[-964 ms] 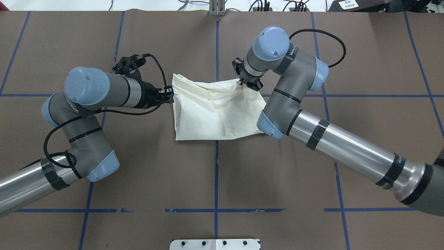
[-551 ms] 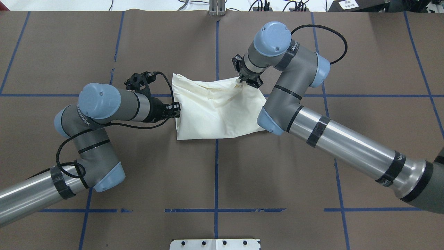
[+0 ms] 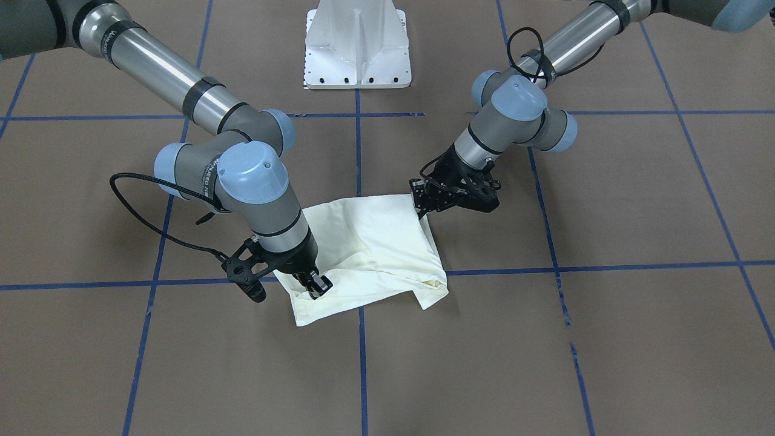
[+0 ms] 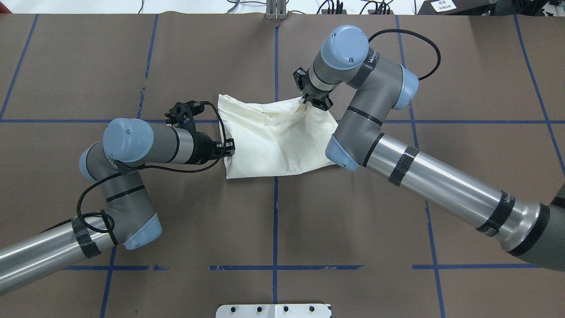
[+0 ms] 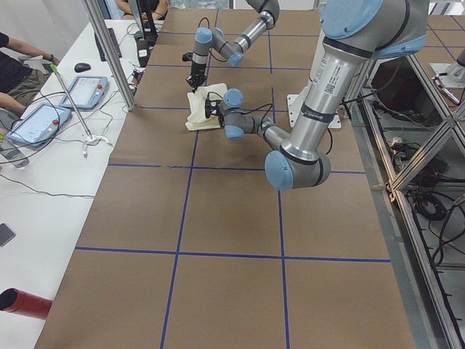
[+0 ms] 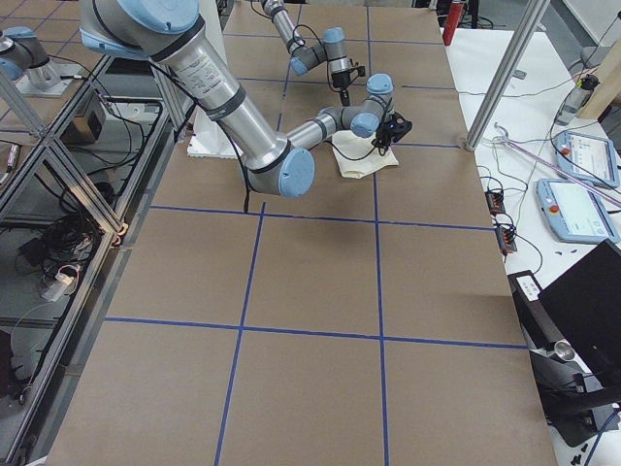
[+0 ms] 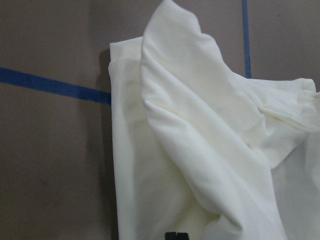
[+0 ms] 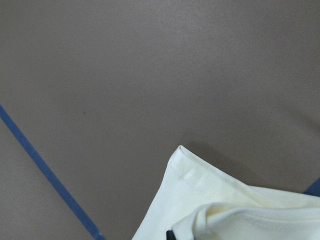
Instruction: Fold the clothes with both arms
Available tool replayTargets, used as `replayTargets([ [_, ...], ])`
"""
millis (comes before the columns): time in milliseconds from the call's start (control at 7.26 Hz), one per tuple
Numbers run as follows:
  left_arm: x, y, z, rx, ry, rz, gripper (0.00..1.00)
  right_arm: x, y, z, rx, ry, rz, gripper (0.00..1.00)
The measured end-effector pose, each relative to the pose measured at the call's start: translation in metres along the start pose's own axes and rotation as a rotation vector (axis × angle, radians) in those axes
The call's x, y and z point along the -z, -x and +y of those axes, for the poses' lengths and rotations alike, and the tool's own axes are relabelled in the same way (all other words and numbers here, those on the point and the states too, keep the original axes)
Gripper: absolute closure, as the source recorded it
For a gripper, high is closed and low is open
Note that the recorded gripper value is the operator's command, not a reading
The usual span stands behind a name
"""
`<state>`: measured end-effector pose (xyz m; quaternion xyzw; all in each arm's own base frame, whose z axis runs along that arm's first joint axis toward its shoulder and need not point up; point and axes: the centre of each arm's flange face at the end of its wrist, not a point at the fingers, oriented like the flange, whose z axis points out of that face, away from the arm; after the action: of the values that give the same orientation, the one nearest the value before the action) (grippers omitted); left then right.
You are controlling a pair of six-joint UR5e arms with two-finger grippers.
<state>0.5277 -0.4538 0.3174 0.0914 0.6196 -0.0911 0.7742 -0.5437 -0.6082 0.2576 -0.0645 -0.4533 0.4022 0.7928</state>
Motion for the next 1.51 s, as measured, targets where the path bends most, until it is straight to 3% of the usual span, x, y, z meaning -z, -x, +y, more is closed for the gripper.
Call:
replayTargets([
  [551, 0.011, -0.012, 0.039, -0.049, 0.215, 0.129, 1.00, -0.002, -0.001, 0.000, -0.003, -0.001, 0.003, 1.00],
  [964, 0.010, -0.021, 0.072, -0.056, 0.281, 0.165, 1.00, -0.004, -0.003, -0.001, -0.003, -0.004, 0.008, 1.00],
  [1239, 0.035, -0.032, 0.059, 0.049, 0.253, 0.182, 0.70, -0.005, -0.004, -0.002, -0.003, -0.005, 0.010, 1.00],
  [1514, 0.041, -0.027, 0.031, 0.129, 0.157, 0.129, 0.48, -0.005, -0.003, -0.002, -0.002, -0.005, 0.010, 1.00],
])
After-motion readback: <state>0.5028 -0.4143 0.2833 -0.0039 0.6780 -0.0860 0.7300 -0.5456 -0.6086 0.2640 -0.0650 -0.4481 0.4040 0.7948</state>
